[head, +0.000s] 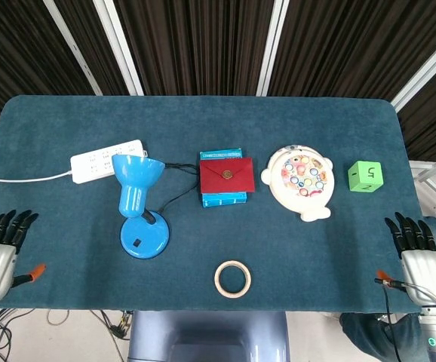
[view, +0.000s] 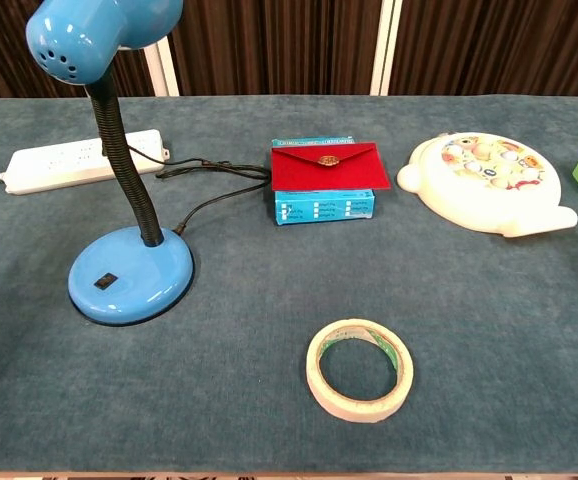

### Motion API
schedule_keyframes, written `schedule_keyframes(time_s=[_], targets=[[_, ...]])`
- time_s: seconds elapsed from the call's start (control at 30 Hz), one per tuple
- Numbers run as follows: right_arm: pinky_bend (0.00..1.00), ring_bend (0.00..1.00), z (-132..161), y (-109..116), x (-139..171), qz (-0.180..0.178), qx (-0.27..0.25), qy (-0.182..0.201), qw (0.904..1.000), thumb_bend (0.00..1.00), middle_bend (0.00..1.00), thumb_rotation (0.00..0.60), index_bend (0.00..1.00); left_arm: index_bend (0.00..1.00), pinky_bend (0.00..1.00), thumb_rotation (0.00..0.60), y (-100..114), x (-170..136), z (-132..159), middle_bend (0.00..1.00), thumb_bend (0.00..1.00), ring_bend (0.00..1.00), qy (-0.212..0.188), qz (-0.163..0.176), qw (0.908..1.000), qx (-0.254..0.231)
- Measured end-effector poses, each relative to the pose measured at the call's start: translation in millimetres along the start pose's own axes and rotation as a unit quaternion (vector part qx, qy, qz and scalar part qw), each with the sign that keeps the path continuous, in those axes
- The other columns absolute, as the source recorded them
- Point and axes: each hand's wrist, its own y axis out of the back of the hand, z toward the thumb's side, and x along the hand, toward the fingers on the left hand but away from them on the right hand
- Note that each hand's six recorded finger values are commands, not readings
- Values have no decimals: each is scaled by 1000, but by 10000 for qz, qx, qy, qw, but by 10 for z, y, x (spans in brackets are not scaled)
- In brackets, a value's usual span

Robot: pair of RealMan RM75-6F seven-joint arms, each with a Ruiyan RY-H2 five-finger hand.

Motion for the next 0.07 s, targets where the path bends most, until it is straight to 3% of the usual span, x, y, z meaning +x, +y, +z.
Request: schedule_keyframes(time_s=[0.07], targets=[[0,40,1,3,-1,-11,4,22,10000,133,18,600,74,95,70,600,-14,10,-62,68,130,21,139,-63,9999,28]])
